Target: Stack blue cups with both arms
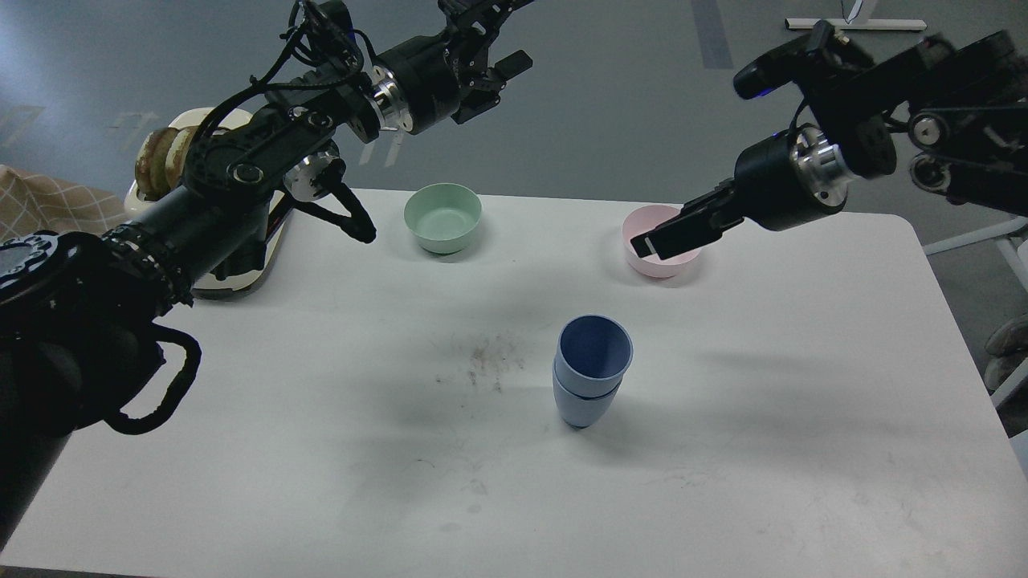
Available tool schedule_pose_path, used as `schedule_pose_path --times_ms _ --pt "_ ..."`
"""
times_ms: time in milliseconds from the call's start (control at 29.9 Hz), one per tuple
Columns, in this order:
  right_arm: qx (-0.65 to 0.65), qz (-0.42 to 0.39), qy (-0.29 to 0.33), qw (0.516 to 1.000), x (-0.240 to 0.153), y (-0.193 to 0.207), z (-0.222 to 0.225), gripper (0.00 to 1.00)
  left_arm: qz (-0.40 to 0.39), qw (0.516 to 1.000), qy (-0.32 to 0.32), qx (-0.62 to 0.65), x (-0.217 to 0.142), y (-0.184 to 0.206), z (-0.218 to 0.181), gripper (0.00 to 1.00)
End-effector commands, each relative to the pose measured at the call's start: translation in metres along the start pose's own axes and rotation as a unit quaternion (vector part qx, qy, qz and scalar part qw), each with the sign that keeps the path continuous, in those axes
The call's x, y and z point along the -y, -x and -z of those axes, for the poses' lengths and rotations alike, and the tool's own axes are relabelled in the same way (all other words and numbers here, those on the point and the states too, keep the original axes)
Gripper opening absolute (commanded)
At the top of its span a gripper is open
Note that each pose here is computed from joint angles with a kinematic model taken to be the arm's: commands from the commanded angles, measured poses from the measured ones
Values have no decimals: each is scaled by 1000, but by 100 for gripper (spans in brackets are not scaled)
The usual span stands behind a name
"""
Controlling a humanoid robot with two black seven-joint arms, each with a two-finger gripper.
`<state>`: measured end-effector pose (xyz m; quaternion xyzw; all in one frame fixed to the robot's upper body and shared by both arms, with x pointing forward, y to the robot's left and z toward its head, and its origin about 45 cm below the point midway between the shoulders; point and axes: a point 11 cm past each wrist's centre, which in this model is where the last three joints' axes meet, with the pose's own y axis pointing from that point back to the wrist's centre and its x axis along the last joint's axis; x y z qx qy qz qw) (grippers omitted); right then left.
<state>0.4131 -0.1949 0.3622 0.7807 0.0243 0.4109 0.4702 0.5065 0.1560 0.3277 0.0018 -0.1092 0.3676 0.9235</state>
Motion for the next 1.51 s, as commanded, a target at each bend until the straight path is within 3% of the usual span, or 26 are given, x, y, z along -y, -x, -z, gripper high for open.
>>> schedule_pose_path --times_ms 0,201,401,535,736,1003,1204,1472 --pt "55 -66 3 996 -31 -11 -23 100 -6 1000 1 0 -1 -2 0 95" --pt "188 -205 -29 960 -57 -25 -66 100 -31 999 8 -1 -4 -7 3 98" --pt "350 -353 -111 861 -61 -20 -109 100 -82 995 11 -52 -25 -25 23 98" --pt "442 -418 -175 774 -34 -9 -126 100 -110 989 23 -94 -35 -33 32 98" --pt "530 -463 -221 675 7 8 -136 100 -111 983 16 -148 -49 -21 62 98" --pt "609 -478 -261 577 62 26 -127 100 -148 969 18 -197 -71 -16 93 98" --pt "641 -477 -272 536 87 41 -116 100 -162 962 17 -219 -80 -10 108 98" --pt "645 -468 -282 534 94 45 -108 100 -161 960 15 -229 -79 -2 114 98"
